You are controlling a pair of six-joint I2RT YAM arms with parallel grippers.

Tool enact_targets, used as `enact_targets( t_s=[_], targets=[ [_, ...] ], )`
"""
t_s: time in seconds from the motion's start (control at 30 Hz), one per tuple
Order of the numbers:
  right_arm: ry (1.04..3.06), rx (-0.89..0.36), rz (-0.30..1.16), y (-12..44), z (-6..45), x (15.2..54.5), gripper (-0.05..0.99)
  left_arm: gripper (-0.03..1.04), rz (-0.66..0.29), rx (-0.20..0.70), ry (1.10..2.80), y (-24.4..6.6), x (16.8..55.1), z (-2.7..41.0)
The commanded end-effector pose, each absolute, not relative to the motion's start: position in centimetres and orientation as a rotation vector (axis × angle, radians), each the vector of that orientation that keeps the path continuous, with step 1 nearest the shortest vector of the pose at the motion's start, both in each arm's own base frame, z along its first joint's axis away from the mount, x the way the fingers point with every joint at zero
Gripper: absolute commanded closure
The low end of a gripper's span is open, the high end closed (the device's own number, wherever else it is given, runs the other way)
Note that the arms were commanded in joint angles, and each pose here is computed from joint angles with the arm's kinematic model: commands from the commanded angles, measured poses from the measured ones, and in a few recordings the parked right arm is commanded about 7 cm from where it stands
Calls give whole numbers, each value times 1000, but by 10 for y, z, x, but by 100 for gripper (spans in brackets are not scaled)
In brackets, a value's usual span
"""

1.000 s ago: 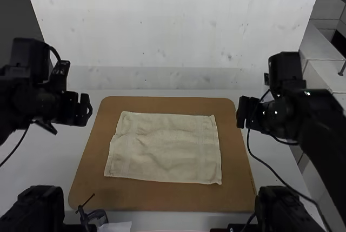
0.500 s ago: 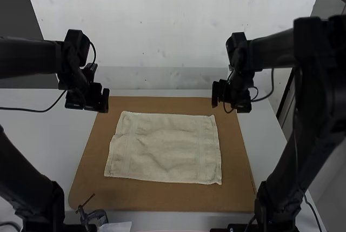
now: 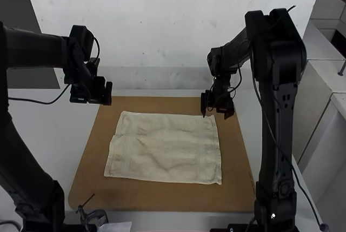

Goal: Fold the towel.

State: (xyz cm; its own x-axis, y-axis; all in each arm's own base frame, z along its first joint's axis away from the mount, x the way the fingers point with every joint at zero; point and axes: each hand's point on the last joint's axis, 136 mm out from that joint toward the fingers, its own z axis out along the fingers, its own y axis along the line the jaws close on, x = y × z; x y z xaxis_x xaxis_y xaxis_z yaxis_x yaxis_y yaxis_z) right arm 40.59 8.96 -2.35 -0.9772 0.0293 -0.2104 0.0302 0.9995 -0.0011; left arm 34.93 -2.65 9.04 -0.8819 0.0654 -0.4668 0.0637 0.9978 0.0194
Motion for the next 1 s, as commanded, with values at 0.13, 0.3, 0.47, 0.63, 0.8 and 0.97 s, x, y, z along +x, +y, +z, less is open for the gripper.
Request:
enact_targets(
  t_s=[0.13,0.3,0.47,0.63,0.8,0.97],
  targets=[
    [2938,29,-26,88,-40,417,3,3,-17,87,2629,-31,360,95],
    [2970,28,-38,87,-58,414,19,3,-32,86,2645,-33,360,90],
    [2983,15,-104,84,-68,412,89,3,-49,78,2661,-35,363,79],
    [2993,3,-116,83,-70,408,92,3,-58,64,2717,-38,369,54],
    [2995,17,-120,79,-71,408,92,4,-62,93,2771,-55,378,32],
    [3002,9,-124,76,-71,405,92,4,-46,108,2790,-71,397,17]
  ],
)
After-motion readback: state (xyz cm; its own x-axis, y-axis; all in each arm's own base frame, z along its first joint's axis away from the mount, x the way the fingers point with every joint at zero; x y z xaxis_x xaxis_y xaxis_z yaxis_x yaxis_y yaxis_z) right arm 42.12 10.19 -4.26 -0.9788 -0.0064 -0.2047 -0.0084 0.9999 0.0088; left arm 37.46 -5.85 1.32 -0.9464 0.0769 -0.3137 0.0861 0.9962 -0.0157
